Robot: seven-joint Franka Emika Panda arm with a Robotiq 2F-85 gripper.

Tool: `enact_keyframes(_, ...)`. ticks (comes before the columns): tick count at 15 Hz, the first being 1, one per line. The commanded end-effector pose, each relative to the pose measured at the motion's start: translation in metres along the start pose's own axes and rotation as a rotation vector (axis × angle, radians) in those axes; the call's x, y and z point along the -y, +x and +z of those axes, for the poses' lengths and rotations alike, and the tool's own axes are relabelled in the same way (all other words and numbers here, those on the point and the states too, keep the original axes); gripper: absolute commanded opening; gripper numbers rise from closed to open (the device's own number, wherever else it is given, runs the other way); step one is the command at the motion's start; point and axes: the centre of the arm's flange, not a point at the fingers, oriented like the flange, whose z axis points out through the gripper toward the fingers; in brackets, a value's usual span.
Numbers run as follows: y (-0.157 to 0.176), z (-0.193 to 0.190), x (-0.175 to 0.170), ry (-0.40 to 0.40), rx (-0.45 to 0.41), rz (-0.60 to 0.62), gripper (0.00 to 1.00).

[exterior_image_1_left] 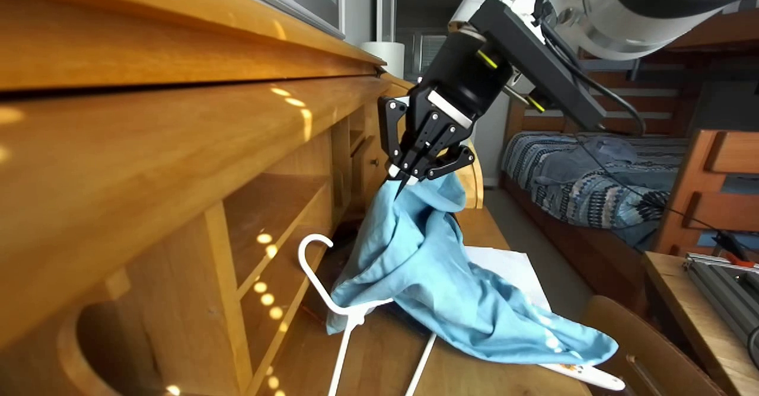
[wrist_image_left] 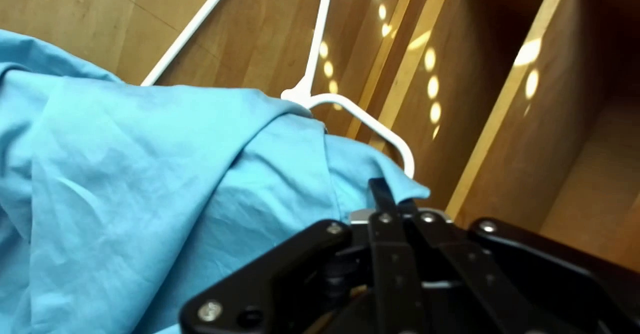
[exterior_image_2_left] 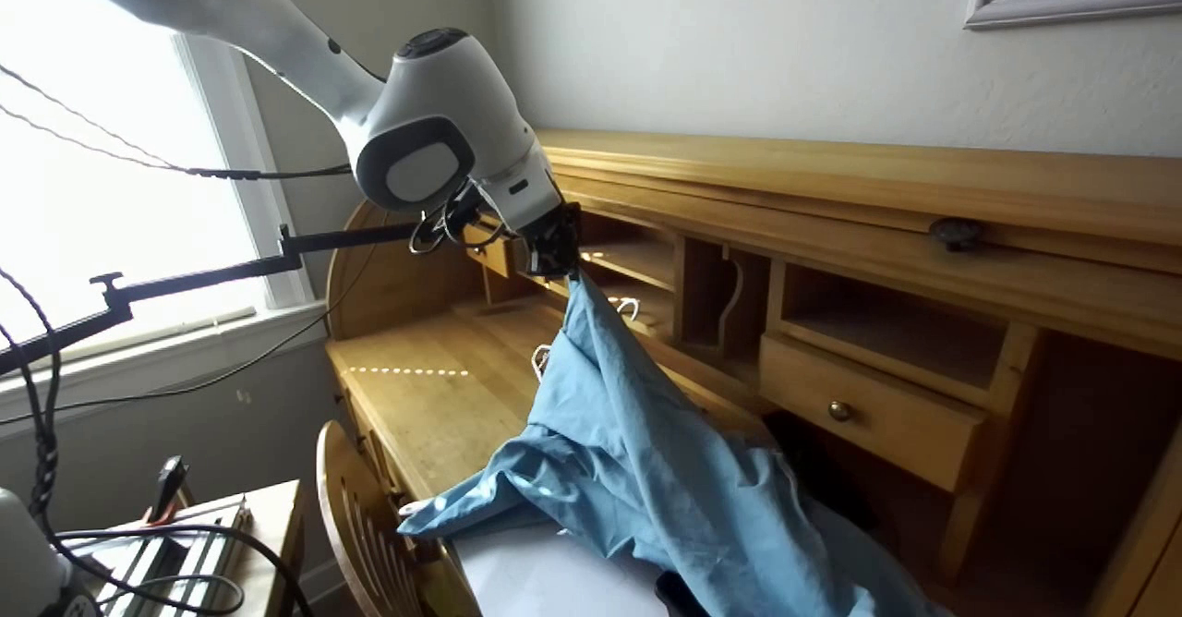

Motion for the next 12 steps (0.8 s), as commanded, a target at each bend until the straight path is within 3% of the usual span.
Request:
enact_keyframes(1, 0.004, 0.003, 0.003, 0.024, 0.022, -0.048, 0.00)
enact_keyframes(2, 0.005, 0.003, 0.003, 0.027, 0.022, -0.051, 0.00)
enact_keyframes(3, 0.007, 0.003, 0.002, 0.027, 0.022, -0.050, 0.26)
enact_keyframes(5, 0.010, 0.003, 0.000, 0.022, 0.025, -0.049, 0.33)
enact_keyframes(7, 0.016, 0.001, -0.002, 0.023, 0.017, -0.034, 0.47)
enact_keyframes(12, 0.061, -0.018, -0.042, 0.001, -0.053, 0.186, 0.82)
